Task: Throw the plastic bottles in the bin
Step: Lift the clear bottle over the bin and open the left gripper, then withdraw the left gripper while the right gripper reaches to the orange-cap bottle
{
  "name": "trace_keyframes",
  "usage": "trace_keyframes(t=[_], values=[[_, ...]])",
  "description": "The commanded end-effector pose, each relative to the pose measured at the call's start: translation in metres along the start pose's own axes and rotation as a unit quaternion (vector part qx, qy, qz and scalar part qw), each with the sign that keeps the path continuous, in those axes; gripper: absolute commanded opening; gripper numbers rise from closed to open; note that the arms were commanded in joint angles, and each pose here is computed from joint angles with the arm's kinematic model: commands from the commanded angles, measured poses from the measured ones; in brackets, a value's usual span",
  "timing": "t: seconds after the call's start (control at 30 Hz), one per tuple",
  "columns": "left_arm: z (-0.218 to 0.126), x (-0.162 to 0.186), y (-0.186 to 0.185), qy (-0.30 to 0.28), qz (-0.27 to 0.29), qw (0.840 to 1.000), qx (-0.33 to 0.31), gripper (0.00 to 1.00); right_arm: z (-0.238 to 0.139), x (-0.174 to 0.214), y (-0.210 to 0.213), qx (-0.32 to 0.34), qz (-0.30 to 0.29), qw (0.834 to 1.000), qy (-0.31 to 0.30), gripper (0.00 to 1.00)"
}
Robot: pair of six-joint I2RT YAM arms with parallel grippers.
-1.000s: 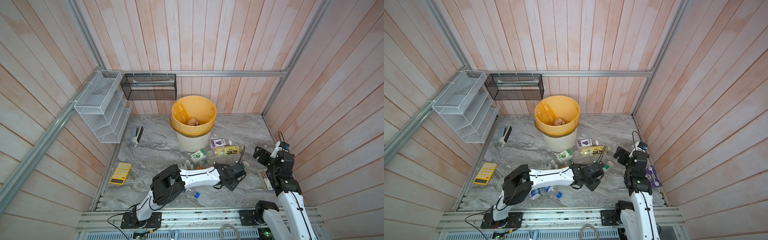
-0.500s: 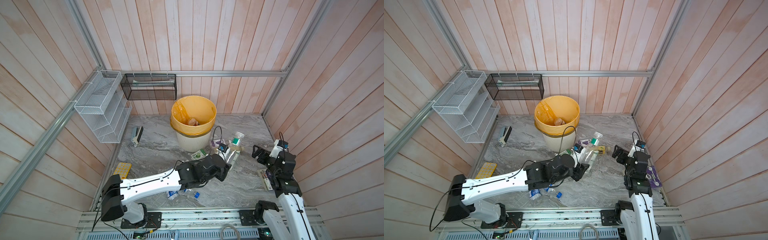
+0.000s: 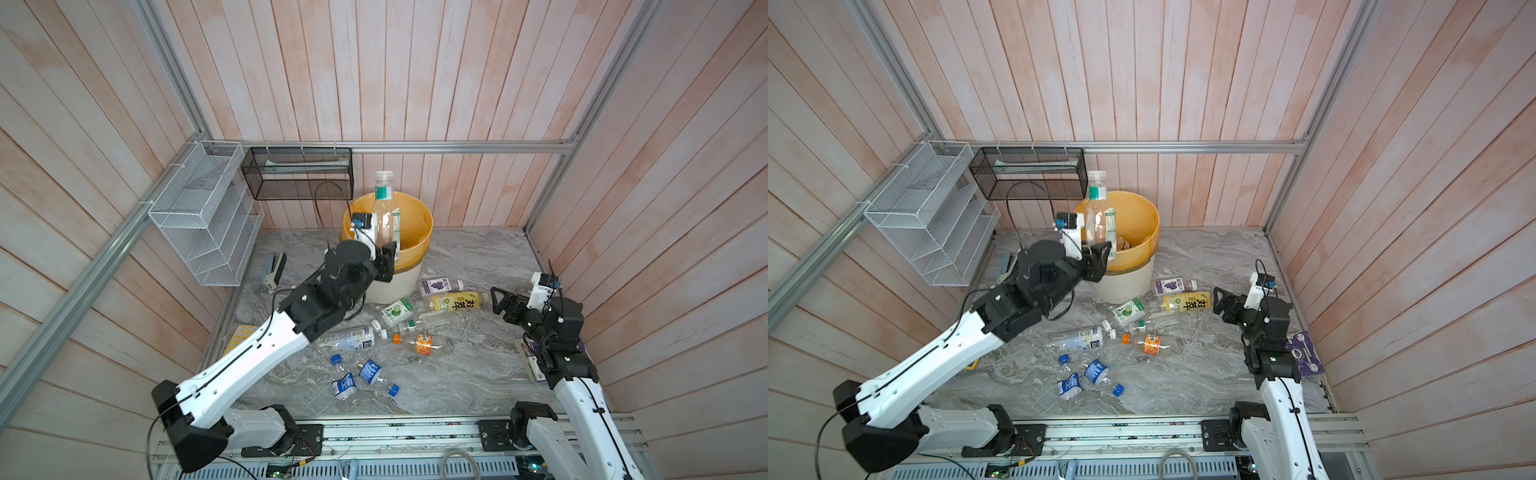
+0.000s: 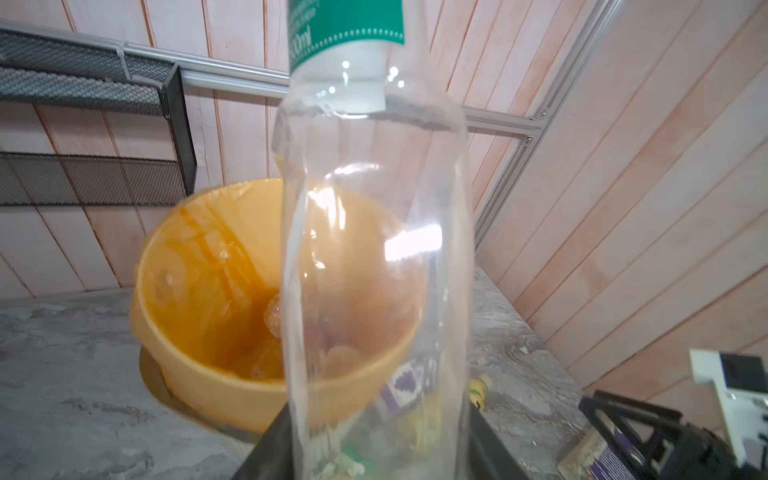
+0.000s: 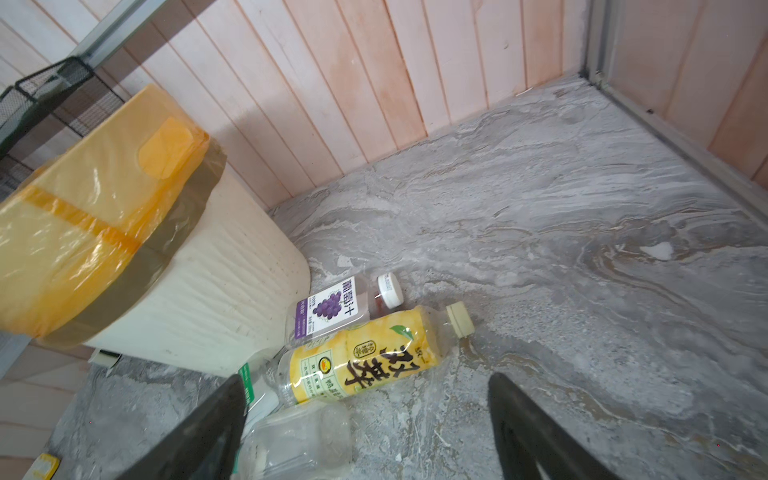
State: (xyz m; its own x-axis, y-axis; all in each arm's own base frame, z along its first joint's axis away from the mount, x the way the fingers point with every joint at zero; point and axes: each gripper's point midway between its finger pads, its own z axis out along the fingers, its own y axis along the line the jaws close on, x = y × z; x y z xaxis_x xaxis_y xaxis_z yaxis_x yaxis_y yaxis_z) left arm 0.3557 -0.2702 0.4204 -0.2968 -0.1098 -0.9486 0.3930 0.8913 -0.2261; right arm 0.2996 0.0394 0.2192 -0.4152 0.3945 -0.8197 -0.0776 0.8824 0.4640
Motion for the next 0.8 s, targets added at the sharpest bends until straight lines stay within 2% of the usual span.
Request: trace_keyframes(t=[0.0,0.07,0.1,0.17,0.2,0.4,0.57,0.77], values=[[0.038,0.018,-0.012,0.094,0.026,0.994,0.054,0.54,0.002,-0.007,0.017,-0.023,-0.008,1.000,0.001,0.91],[0.050,0.022,-0.017,0.108,0.030,0.992,0.061,0.62,0.000,-0.007,0.015,-0.014,-0.011,1.000,0.002,0.91],[0.053,0.024,-0.015,0.109,0.031,0.992,0.056,0.72,-0.002,-0.009,0.013,-0.007,-0.014,1.000,-0.001,0.92],[0.052,0.021,-0.009,0.102,0.031,0.994,0.039,0.82,-0.006,-0.011,0.010,0.003,-0.019,1.000,-0.007,0.94],[0.049,0.018,-0.004,0.093,0.029,0.995,0.027,0.99,-0.006,-0.011,0.009,0.008,-0.020,1.000,-0.008,0.95],[0.013,-0.002,0.014,0.027,0.029,0.999,-0.011,1.00,0.002,-0.004,0.002,0.020,-0.015,1.000,0.014,0.94],[-0.008,0.011,0.031,0.022,0.040,0.998,-0.040,1.00,0.010,0.003,-0.007,0.036,-0.007,0.999,0.029,0.95],[-0.031,0.040,0.058,0.016,0.035,0.996,-0.077,1.00,0.029,0.023,-0.009,0.028,0.025,0.996,0.075,0.96]])
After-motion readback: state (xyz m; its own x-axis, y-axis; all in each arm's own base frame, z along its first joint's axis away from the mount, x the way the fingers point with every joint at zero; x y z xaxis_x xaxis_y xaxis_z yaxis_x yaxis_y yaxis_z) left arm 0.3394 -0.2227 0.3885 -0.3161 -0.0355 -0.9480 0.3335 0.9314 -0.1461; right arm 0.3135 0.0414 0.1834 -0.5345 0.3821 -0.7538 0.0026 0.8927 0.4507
